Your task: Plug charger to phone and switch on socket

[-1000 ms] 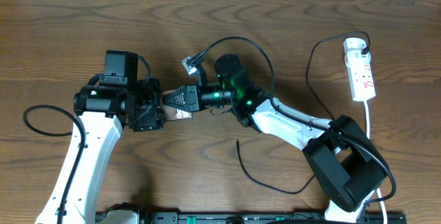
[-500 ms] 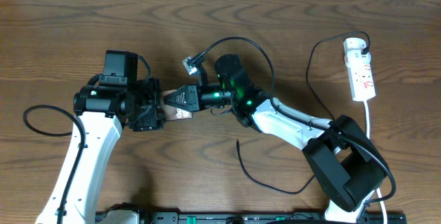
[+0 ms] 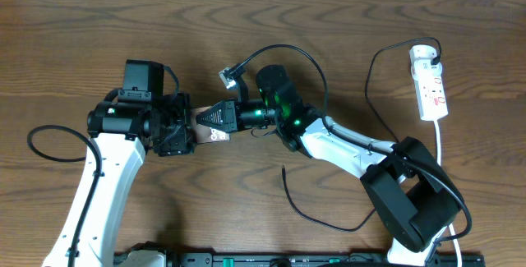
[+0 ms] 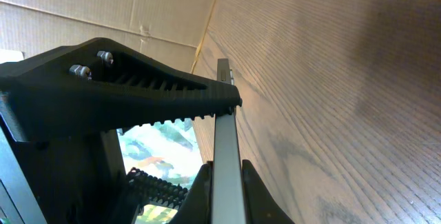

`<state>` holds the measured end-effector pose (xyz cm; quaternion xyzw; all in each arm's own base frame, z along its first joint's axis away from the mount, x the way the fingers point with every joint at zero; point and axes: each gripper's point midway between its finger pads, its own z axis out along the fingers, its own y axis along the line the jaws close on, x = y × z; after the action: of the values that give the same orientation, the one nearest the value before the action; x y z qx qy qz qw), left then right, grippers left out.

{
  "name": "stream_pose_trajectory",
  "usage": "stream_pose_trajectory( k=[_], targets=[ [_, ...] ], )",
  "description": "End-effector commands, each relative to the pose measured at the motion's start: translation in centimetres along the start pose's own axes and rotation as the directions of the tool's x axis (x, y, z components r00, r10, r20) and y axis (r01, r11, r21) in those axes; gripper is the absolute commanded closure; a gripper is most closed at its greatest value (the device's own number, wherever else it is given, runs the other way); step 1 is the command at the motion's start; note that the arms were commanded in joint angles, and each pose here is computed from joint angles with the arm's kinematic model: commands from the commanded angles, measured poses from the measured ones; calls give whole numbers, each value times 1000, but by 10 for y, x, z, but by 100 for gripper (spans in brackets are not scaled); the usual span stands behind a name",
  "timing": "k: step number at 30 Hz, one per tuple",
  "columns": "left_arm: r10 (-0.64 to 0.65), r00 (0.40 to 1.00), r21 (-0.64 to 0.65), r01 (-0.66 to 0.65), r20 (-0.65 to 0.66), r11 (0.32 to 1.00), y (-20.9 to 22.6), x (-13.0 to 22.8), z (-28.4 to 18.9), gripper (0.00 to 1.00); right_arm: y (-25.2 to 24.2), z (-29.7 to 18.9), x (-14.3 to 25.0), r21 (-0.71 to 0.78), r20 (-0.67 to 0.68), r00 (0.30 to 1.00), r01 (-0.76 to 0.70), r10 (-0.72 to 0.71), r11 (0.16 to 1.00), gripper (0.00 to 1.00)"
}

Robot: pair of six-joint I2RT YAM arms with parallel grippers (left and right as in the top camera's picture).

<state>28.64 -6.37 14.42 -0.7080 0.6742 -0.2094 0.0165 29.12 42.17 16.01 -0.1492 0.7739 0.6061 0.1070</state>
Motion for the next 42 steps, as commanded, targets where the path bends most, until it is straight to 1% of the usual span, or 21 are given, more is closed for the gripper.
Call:
stream_pose_trajectory(
  k=[1,2,4,5,6,15,21,25,32,35,38,40,41,42],
  targets=[
    [7,1000,4,-7,-15,1000,-2,5,-3,61,12,2,1,-35,-18,999,49,-49,998,99],
    [15,1000,4,-15,-15,1000,-3,5,-3,45,11,2,2,-32,-20,999,45,-45,998,99],
    [15,1000,3,-15,-14,1000,-2,5,-3,23,11,2,2,-31,-21,999,43,-43,999,99],
    [15,1000,3,-15,-14,1000,-2,5,-3,16,11,2,2,-31,-21,999,43,-43,999,99],
    [14,1000,3,-14,-14,1000,-2,5,-3,12,11,2,2,-31,-21,999,43,-43,999,99],
    [14,1000,0,-14,-15,1000,-1,5,-3,11,11,1,1,-30,-19,999,43,-43,999,99],
    [80,996,5,-80,-43,997,-2,10,-4,11,6,-3,-6,-13,8,999,39,-39,999,99],
    [129,990,37,-127,-58,991,-8,13,-6,10,-2,-7,-16,18,48,998,33,-34,999,99],
    [161,985,97,-154,-63,983,-13,18,-20,10,-14,-15,-30,63,103,994,14,-21,998,99],
    [197,978,129,-188,-62,974,-14,21,-28,10,-25,-23,-37,92,133,990,-61,49,994,99],
    [243,968,179,-230,-56,957,-19,24,-38,10,-36,-31,-43,97,171,964,-221,203,970,99],
    [270,962,216,-254,-49,943,-23,26,-44,10,-42,-37,-48,87,204,926,-341,318,936,99],
    [284,958,238,-266,-45,934,-26,28,-48,10,-44,-40,-51,71,221,893,-416,392,907,99],
    [295,955,260,-275,-40,926,-28,29,-52,10,-46,-43,-55,47,237,846,-502,479,864,98]
  ],
)
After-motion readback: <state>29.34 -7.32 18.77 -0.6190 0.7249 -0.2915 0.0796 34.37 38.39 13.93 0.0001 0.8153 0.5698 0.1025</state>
